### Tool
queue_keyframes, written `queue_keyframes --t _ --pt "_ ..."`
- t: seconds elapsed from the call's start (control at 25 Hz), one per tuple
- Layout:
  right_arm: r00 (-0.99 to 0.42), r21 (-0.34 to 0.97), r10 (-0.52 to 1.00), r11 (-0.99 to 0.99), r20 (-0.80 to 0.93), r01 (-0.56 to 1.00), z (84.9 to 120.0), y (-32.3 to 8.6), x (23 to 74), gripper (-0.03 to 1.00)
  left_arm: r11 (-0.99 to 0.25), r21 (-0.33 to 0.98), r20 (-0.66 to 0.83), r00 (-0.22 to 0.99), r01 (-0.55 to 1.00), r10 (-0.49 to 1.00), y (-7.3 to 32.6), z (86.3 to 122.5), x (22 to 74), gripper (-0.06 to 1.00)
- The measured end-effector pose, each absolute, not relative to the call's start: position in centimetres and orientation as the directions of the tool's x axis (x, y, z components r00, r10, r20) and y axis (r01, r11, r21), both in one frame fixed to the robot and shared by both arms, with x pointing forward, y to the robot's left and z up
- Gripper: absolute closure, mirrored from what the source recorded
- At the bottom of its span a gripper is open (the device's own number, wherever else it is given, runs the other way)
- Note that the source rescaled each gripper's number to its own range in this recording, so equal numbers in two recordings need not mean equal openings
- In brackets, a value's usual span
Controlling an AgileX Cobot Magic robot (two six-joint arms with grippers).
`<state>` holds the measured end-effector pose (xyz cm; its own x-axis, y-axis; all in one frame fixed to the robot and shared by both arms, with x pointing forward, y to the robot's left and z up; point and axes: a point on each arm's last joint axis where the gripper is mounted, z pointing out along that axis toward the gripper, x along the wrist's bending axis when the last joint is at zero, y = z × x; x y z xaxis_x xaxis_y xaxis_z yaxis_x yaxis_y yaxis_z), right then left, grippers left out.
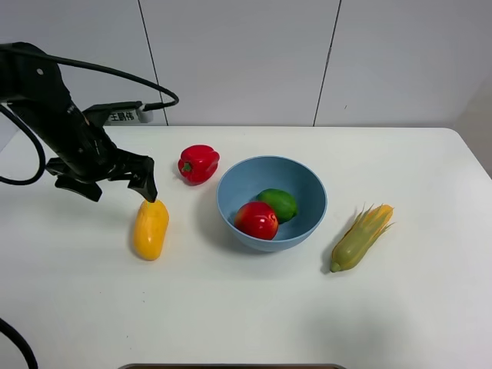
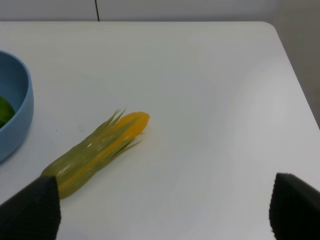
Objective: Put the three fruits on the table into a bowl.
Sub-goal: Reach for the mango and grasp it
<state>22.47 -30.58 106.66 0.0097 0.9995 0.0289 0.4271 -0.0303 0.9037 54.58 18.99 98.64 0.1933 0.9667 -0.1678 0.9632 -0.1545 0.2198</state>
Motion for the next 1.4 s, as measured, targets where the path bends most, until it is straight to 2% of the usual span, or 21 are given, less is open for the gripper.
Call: queue_keyframes --t 0.32,0.68,1.0,1.4 --pt "0.010 0.904 1.000 -0.030 0.029 0.427 106.7 -30.6 22.5 0.38 -0.182 0.188 -0.154 0.212 0.965 0.965 16.8 95.3 55.2 -0.06" --pt "0.010 0.904 1.000 -0.030 0.029 0.427 106.7 -30.6 22.5 0.38 -0.196 0.125 -0.123 0.211 0.973 0.970 16.6 92.1 55.8 -0.06" --pt "0.010 0.904 1.000 -0.030 0.029 0.427 106.7 -30.6 22.5 0.38 -0.207 0.172 -0.100 0.226 0.963 0.969 16.5 90.8 56.6 -0.06" --pt "0.010 0.904 1.000 -0.030 0.029 0.427 106.7 -30.6 22.5 0.38 -0.211 0.141 -0.089 0.225 0.967 0.970 16.4 88.5 56.9 -0.06"
